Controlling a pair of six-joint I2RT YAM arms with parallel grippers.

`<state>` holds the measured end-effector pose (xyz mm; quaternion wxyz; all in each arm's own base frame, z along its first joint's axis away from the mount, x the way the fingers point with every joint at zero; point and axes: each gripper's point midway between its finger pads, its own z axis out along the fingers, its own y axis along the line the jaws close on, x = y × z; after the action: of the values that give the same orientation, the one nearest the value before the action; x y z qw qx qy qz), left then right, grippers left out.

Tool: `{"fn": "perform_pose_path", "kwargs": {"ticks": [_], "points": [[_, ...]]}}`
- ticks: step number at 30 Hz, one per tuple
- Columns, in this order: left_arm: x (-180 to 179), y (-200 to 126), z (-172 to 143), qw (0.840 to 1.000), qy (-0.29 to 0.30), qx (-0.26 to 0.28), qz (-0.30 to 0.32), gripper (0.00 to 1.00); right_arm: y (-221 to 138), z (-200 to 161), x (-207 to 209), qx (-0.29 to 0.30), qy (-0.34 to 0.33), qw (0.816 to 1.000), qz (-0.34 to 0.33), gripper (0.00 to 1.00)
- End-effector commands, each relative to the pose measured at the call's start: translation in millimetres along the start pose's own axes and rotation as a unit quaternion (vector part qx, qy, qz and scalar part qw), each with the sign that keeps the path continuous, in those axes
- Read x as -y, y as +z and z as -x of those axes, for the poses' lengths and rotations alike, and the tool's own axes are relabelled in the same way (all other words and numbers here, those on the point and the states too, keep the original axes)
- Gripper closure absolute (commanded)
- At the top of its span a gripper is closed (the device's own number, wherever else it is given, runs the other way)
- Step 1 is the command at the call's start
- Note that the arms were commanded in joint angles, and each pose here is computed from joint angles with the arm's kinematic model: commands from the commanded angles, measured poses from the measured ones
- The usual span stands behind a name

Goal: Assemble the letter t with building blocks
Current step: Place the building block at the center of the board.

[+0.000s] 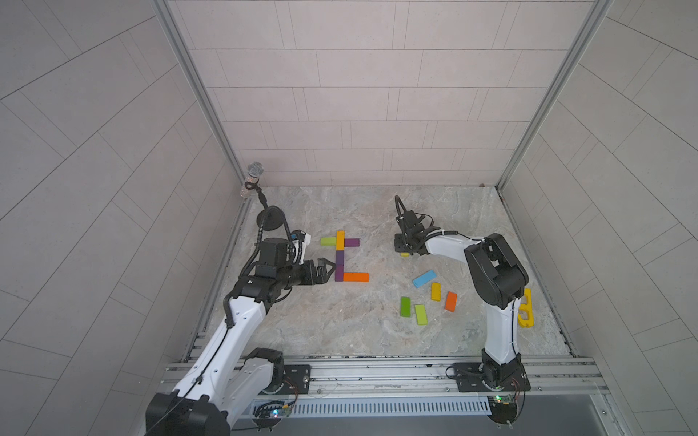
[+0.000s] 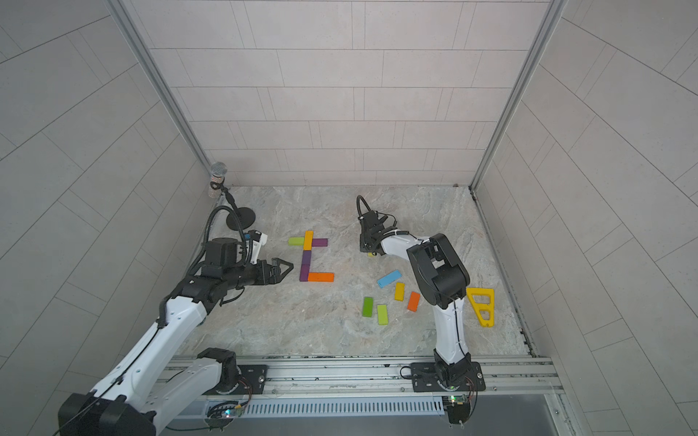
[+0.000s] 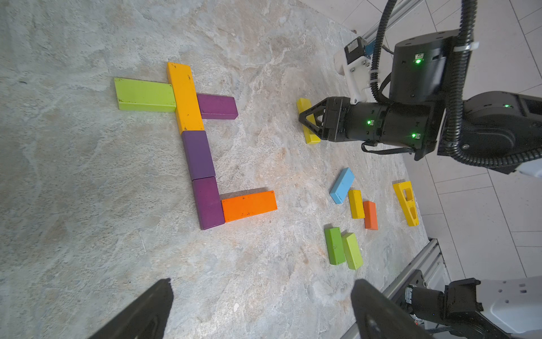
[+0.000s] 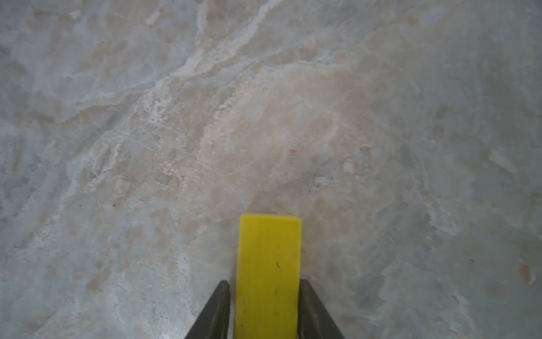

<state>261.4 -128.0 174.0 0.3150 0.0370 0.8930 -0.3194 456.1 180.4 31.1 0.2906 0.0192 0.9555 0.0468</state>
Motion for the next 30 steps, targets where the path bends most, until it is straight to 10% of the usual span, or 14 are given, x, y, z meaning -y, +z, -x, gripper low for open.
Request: {"fn": "perform_pose_path", "kwargs": {"ticks": [1, 30], "points": [[-1.0, 2.1, -0.9, 1.000, -0.001, 0.000, -0.005, 0.00, 4.0, -6.1, -2.4, -0.007, -0.009, 1.000, 0.001, 0.64], [-2.1, 3.1, -2.2, 1.000, -0.003, -0.003, -0.004, 0.00, 8.8, -10.8, 8.9, -0.008, 0.000, 1.000, -0.024, 0.63]]}}
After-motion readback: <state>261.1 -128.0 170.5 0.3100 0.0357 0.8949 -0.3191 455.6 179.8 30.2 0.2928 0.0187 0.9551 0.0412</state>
